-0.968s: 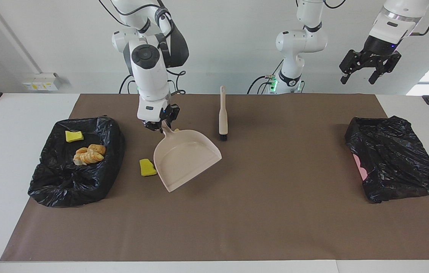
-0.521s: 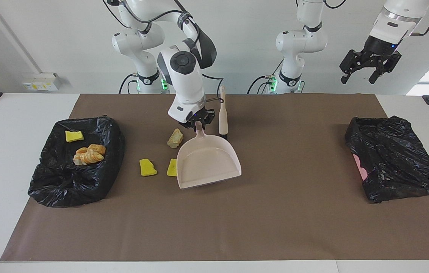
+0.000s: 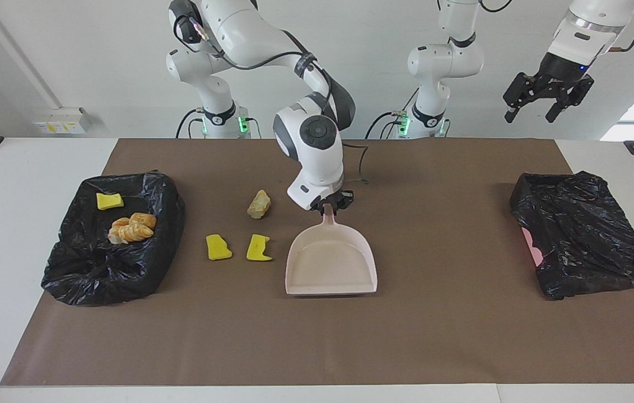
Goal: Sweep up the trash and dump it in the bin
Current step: 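Bring the empty dustpan back to the table center with the right gripper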
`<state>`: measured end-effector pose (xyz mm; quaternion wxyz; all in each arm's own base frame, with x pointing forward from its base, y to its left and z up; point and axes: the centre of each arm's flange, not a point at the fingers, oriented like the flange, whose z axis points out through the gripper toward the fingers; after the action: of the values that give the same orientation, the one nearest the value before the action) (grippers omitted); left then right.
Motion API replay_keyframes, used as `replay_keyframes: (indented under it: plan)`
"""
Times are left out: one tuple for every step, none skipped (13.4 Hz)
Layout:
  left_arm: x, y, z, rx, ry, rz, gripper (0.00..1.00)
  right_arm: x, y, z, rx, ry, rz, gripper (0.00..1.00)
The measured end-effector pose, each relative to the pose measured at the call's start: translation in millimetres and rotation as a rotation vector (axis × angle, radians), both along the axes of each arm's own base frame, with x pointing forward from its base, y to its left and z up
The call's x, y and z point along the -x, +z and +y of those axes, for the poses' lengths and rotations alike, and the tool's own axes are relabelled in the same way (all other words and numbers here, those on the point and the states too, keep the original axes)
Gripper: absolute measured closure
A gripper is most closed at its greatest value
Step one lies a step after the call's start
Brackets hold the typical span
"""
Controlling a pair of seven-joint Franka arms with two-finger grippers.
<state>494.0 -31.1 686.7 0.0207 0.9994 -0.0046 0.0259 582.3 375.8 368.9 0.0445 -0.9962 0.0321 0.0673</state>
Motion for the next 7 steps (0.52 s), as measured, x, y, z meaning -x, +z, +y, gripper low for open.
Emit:
replay_keyframes:
  plan:
    - [0.2,0.1,-0.6,0.0,0.0,0.0,0.0,-7.9,-7.4,0.4,0.003,-0.018,0.002,0.67]
    - [0.5,0.0,-0.4,0.0,0.001,0.001,0.0,-12.6,-11.8,1.1,0.004,-0.027,0.003,0.67]
    - [0.7,-0.5,0.0,0.0,0.003,0.002,0.0,-14.3,-12.2,1.8,0.005,-0.032,0.003,0.67]
    - [1.0,-1.2,0.2,0.0,0.004,0.004,0.0,-15.4,-10.2,1.5,0.004,-0.035,0.002,0.67]
    - [1.1,-2.4,0.3,0.0,0.005,0.006,0.0,-16.8,-7.3,1.1,0.001,-0.036,-0.002,0.6]
    - [0.9,-4.2,0.3,0.0,0.005,0.01,0.0,-17.1,-5.1,1.6,0.0,-0.035,-0.005,0.48]
    - [0.3,-5.7,0.7,0.0,0.007,0.011,0.0,-16.0,-3.3,3.0,0.009,-0.027,-0.007,0.36]
